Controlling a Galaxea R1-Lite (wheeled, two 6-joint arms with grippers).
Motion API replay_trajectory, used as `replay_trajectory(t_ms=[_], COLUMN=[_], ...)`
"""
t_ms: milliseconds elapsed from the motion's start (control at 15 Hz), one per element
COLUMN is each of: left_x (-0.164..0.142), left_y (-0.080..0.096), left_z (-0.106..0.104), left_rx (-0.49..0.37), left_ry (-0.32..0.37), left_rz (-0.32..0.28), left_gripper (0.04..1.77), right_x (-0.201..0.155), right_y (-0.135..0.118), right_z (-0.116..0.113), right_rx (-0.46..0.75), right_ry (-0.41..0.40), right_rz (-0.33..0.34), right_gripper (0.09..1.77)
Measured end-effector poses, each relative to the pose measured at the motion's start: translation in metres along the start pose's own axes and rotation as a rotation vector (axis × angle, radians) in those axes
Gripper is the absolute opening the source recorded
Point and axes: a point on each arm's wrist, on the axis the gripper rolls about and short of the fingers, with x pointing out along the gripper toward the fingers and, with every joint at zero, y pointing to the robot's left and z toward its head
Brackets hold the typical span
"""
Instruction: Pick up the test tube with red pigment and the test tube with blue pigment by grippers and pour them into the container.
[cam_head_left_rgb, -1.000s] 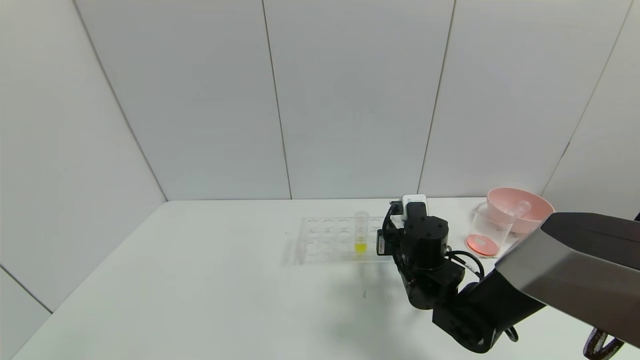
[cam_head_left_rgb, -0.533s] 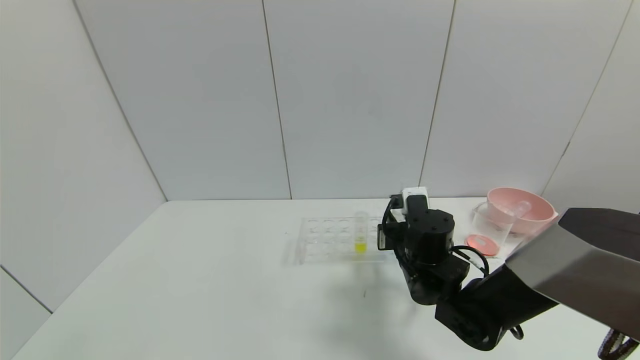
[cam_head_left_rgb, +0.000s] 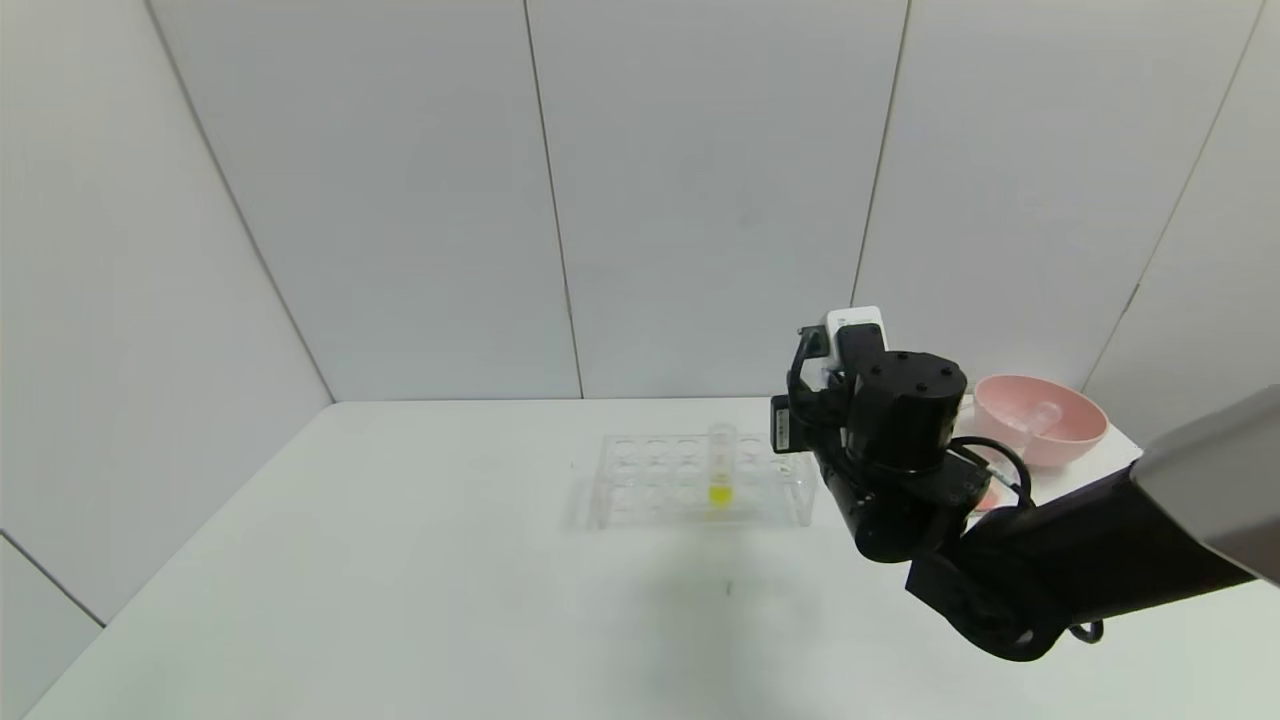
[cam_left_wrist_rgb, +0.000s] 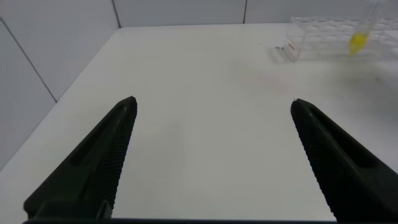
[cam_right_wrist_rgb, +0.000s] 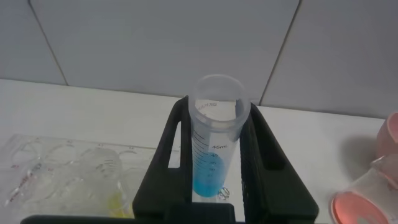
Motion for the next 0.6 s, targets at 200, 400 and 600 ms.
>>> replay_trajectory(t_ms=[200,400,600], left_x=[0.0,0.0,0.0], left_y=[0.0,0.0,0.0], left_z=[0.0,0.0,0.0], left_rx=[0.0,0.0,0.0], left_ry=[0.0,0.0,0.0], left_rz=[0.0,0.0,0.0], left_gripper=[1.76,1.76,1.76], right_x=[-0.0029,-0.0053,-0.0099], right_y=[-0.0006,0.0009,-0.0011], right_z=[0.0095,0.0114,0.0131], right_rx=[0.016,0.019,0.026], right_ry=[-0.021,-0.024,-0.008], right_rz=[0.003,0.01,0.03], right_gripper=[0.5,0.5,0.5])
